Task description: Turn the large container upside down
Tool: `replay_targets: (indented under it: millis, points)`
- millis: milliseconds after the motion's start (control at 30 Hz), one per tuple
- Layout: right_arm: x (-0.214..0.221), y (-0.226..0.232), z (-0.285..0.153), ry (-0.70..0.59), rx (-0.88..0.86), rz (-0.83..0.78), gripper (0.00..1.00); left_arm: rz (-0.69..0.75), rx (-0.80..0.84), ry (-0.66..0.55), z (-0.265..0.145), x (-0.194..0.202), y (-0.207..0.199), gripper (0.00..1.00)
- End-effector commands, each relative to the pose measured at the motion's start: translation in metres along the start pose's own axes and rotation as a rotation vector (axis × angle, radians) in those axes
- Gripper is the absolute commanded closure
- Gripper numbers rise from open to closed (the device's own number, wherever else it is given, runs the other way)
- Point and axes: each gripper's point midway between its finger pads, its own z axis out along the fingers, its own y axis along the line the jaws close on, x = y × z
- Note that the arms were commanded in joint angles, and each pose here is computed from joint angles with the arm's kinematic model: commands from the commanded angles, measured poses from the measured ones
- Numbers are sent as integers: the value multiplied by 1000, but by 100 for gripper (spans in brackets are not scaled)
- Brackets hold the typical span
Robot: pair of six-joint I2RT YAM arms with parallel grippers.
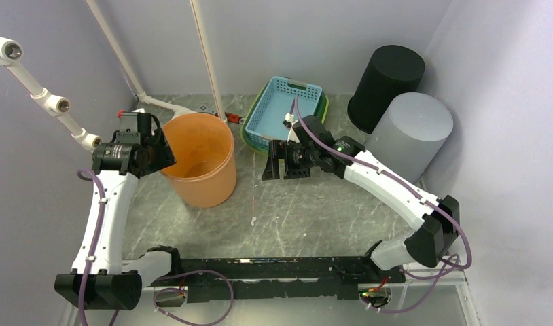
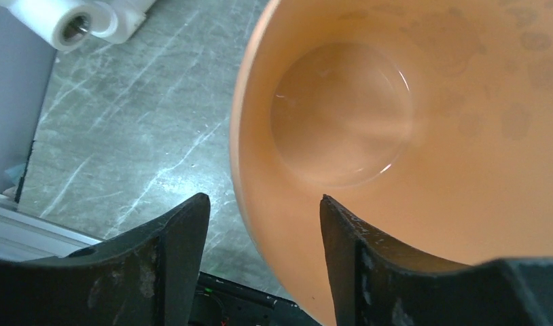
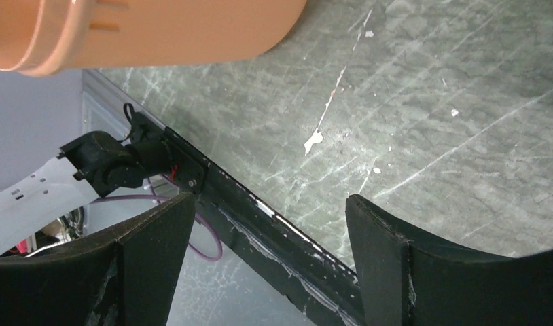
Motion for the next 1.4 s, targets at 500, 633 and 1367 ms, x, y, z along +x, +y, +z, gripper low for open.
replay_targets:
  millis: [500, 633, 1367]
  points:
    - [-11, 8, -16, -113, -21, 29, 18, 99, 255, -23, -21, 15, -28, 86]
    - [-17, 10, -25, -159, -27, 69, 13, 120, 318, -21, -31, 16, -36, 93]
    - [-15, 27, -65, -190, -84, 65, 26, 169, 602, 98, -48, 40, -87, 97]
